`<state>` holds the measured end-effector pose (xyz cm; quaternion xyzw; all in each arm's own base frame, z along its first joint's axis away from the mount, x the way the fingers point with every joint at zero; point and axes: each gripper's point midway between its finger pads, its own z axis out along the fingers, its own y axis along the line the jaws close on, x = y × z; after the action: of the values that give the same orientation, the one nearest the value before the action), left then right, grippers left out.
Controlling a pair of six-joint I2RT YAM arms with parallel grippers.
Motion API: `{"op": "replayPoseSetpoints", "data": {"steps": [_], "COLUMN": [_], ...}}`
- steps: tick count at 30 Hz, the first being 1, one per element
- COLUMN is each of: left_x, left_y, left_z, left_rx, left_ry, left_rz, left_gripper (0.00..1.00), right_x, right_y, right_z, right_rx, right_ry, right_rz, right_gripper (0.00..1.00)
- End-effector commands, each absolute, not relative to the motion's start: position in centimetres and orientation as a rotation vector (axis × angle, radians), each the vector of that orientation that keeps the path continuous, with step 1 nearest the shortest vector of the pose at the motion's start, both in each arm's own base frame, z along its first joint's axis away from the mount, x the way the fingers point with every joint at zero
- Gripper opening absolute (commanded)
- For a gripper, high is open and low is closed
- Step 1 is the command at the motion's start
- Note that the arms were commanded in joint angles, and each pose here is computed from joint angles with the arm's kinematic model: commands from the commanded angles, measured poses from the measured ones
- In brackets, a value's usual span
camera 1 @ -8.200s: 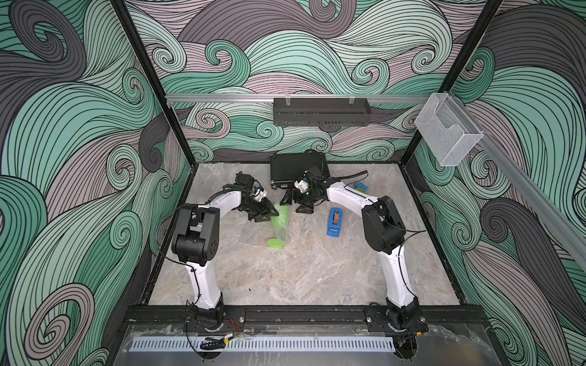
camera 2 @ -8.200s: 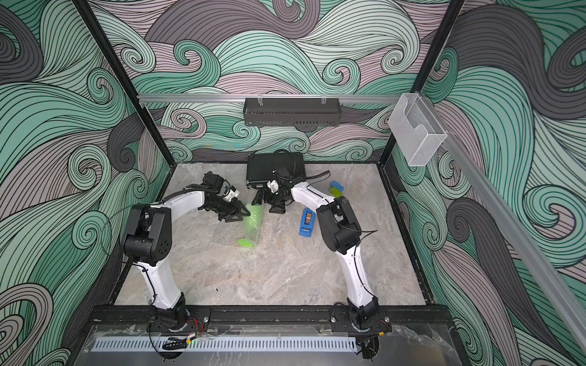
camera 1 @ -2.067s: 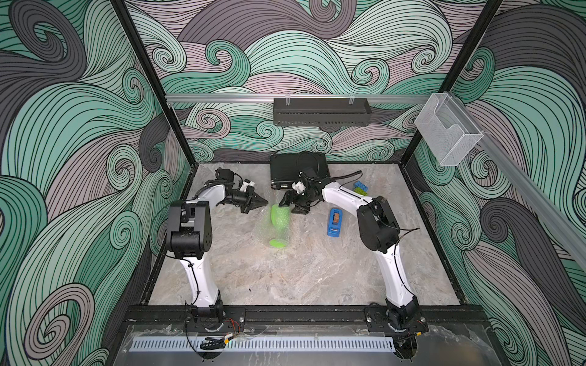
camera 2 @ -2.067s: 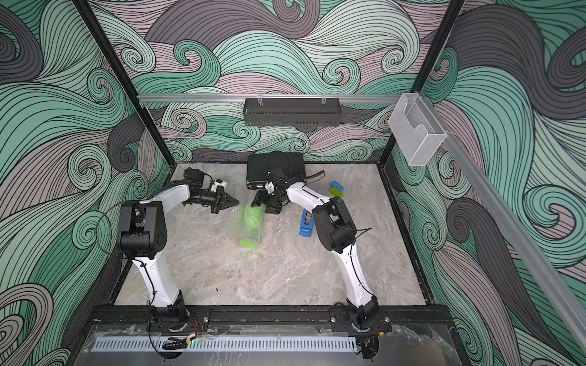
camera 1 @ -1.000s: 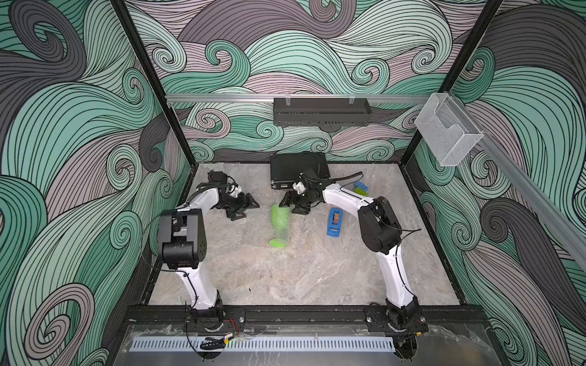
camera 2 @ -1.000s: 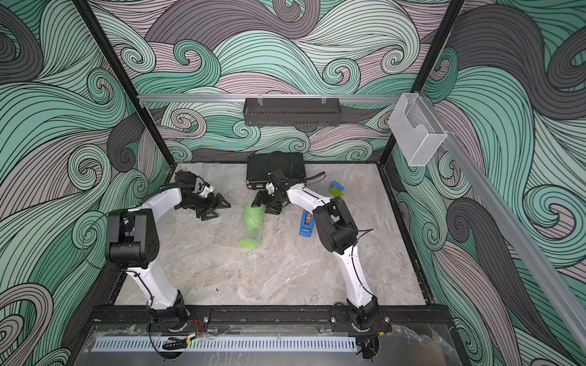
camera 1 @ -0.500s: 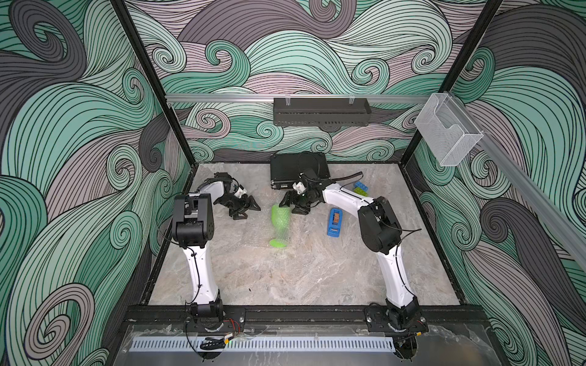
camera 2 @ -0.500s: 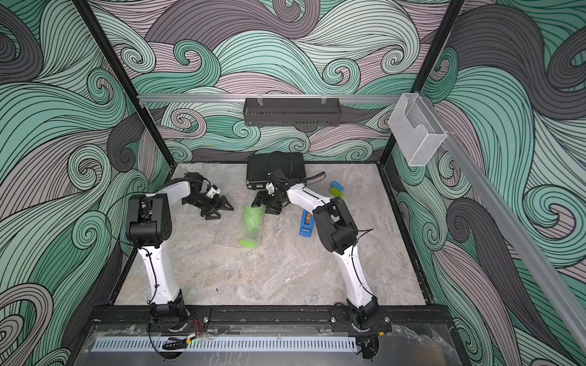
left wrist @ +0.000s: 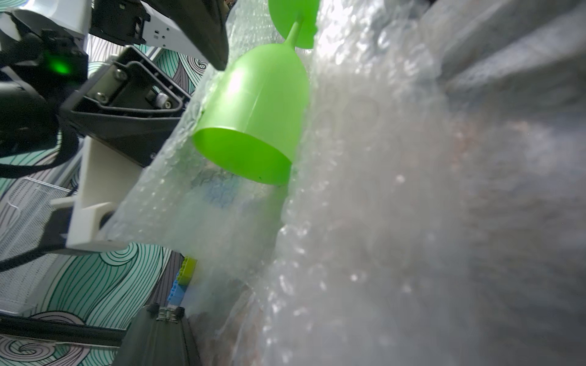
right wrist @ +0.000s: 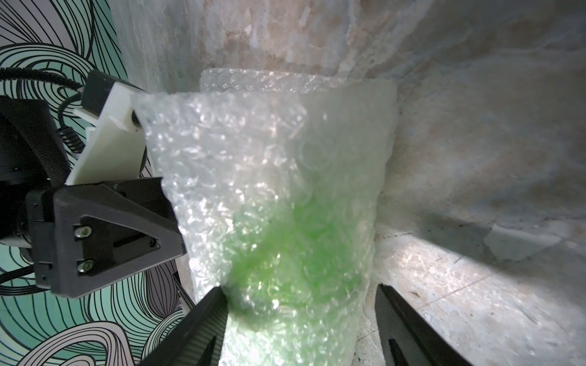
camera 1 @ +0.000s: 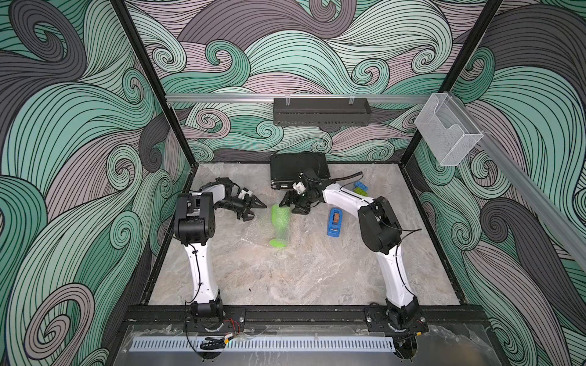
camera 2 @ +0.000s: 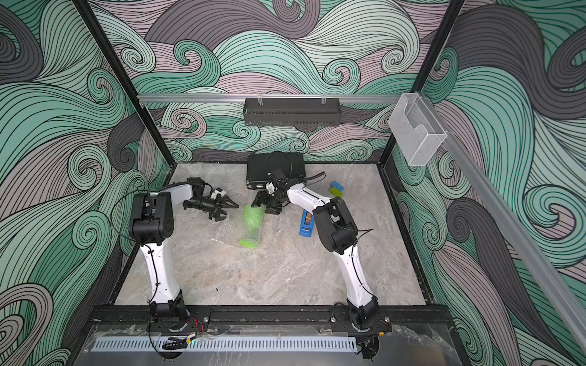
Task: Wrap wine glasses in bubble wrap
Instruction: Wrap the wine glass in bubble wrap.
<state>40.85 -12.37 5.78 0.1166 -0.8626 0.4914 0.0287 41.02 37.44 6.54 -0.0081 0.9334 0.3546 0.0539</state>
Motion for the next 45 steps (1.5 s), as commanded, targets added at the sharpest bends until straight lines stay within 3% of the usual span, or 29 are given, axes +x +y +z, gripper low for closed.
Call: {"op": "replayPoseSetpoints", "data": {"steps": [1, 5, 14, 18, 25, 31, 45], "left_x": [41.9, 42.4, 43.1, 42.6, 41.6, 41.4, 40.9], "left_y": [-12.4, -12.5, -12.3, -12.2, -11.8, -11.8, -16.6], "left_z": [7.1, 7.3, 9.6, 9.4, 9.7, 10.3, 12.3], "left_rx": [0.425, 0.462, 0.486, 0.492, 0.465, 0.442, 0.371], "left_ry": [-2.59, -2.537, -2.53, -2.563, -2.647, -2.668, -2.54], "left_rz": [1.635, 1.68, 1.764, 1.719, 1.632, 1.626, 1.743], "left_gripper": [0.77, 0.81, 0.73, 0.59, 0.2, 0.0, 0.0], "right_x": [40.0, 40.0, 40.1, 40.1, 40.1, 40.1, 39.9], "right_y": [36.0, 36.0, 36.1, 36.0, 36.1, 36.0, 36.1], "right_z": [4.7, 4.7, 4.8, 4.9, 4.7, 4.7, 4.4], "right_rx": [0.018, 0.019, 0.019, 0.019, 0.021, 0.024, 0.045], "right_ry": [2.918, 2.919, 2.916, 2.914, 2.916, 2.919, 2.924], "right_rz": [0.978, 0.981, 0.982, 0.982, 0.98, 0.978, 0.947], "right_gripper": [0.76, 0.76, 0.75, 0.75, 0.75, 0.75, 0.74]}}
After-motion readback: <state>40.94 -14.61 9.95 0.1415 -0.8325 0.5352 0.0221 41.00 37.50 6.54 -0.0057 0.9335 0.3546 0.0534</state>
